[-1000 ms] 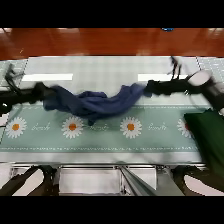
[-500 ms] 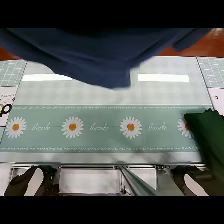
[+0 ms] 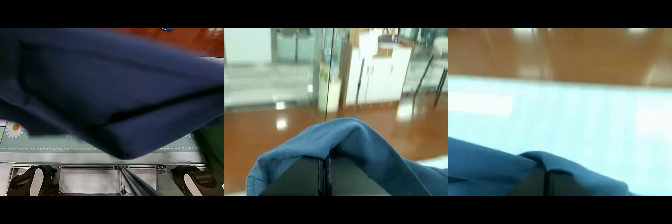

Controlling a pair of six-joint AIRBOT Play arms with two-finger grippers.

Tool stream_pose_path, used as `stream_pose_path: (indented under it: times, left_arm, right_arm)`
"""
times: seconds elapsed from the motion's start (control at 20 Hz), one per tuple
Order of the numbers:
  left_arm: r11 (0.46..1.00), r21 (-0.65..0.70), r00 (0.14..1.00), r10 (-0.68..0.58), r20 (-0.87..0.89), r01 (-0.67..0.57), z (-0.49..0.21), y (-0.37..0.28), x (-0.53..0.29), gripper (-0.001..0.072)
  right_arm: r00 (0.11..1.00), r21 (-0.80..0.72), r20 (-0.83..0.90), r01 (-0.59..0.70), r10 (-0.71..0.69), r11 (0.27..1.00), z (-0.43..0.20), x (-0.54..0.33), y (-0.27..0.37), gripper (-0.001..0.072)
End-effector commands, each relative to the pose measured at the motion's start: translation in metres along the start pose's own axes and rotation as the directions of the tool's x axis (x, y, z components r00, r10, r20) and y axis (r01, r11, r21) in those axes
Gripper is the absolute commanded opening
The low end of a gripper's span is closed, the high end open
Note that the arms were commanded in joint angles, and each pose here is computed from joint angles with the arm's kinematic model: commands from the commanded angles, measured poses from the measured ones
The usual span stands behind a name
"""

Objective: Fold the shirts.

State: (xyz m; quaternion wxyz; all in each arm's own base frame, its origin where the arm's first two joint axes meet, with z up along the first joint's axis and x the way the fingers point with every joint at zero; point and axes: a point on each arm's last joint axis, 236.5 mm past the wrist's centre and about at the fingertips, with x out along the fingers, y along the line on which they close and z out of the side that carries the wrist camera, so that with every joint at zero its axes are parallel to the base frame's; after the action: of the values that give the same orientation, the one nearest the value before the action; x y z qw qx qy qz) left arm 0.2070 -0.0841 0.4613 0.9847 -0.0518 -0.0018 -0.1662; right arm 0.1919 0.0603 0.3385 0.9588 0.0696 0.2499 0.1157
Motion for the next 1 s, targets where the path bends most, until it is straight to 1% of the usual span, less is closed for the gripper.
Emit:
stream_pose_path:
  times: [0.0, 0.1, 0.2, 0.3, 0.4, 0.5, 0.65, 0.85, 0.9, 0.95]
  left_arm:
    - [0.992, -0.126, 0.976, -0.002, -0.217, -0.026, -0.078, 0.029, 0.026, 0.0017]
    - [0.967, -0.248, 0.936, -0.028, -0.352, -0.065, -0.143, 0.059, 0.057, 0.0017]
    - [0.927, -0.357, 0.892, -0.060, -0.449, -0.117, -0.201, 0.089, 0.091, 0.0017]
    - [0.896, -0.425, 0.852, -0.120, -0.510, -0.128, -0.243, 0.108, 0.127, 0.0017]
    - [0.859, -0.492, 0.808, -0.187, -0.559, -0.142, -0.287, 0.122, 0.166, 0.0017]
    - [0.824, -0.535, 0.744, -0.239, -0.624, -0.184, -0.338, 0.134, 0.201, 0.0017]
    - [0.796, -0.565, 0.667, -0.300, -0.682, -0.220, -0.396, 0.143, 0.240, 0.0017]
    - [0.781, -0.579, 0.627, -0.332, -0.705, -0.237, -0.433, 0.151, 0.269, 0.0017]
    - [0.778, -0.580, 0.623, -0.333, -0.708, -0.242, -0.438, 0.153, 0.271, 0.0057]
    - [0.761, -0.591, 0.621, -0.333, -0.709, -0.267, -0.439, 0.156, 0.271, 0.0304]
  right_arm:
    - [0.972, 0.130, -0.226, -0.041, 0.070, 0.991, -0.090, 0.056, -0.001, 0.0023]
    - [0.944, 0.206, -0.301, -0.076, 0.137, 0.976, -0.127, 0.104, 0.000, 0.0023]
    - [0.914, 0.263, -0.362, -0.087, 0.182, 0.961, -0.159, 0.149, -0.003, 0.0023]
    - [0.896, 0.278, -0.409, -0.056, 0.171, 0.959, -0.176, 0.192, -0.017, 0.0023]
    - [0.892, 0.288, -0.426, -0.022, 0.148, 0.957, -0.181, 0.237, -0.033, 0.0023]
    - [0.887, 0.314, -0.444, 0.026, 0.123, 0.949, -0.192, 0.283, -0.051, 0.0023]
    - [0.855, 0.332, -0.508, 0.089, 0.098, 0.939, -0.209, 0.343, -0.073, 0.0023]
    - [0.822, 0.340, -0.560, 0.110, 0.106, 0.934, -0.213, 0.401, -0.085, 0.0024]
    - [0.826, 0.338, -0.554, 0.108, 0.105, 0.935, -0.207, 0.412, -0.087, 0.0023]
    - [0.833, 0.341, -0.543, 0.108, 0.102, 0.934, -0.200, 0.419, -0.090, 0.0048]
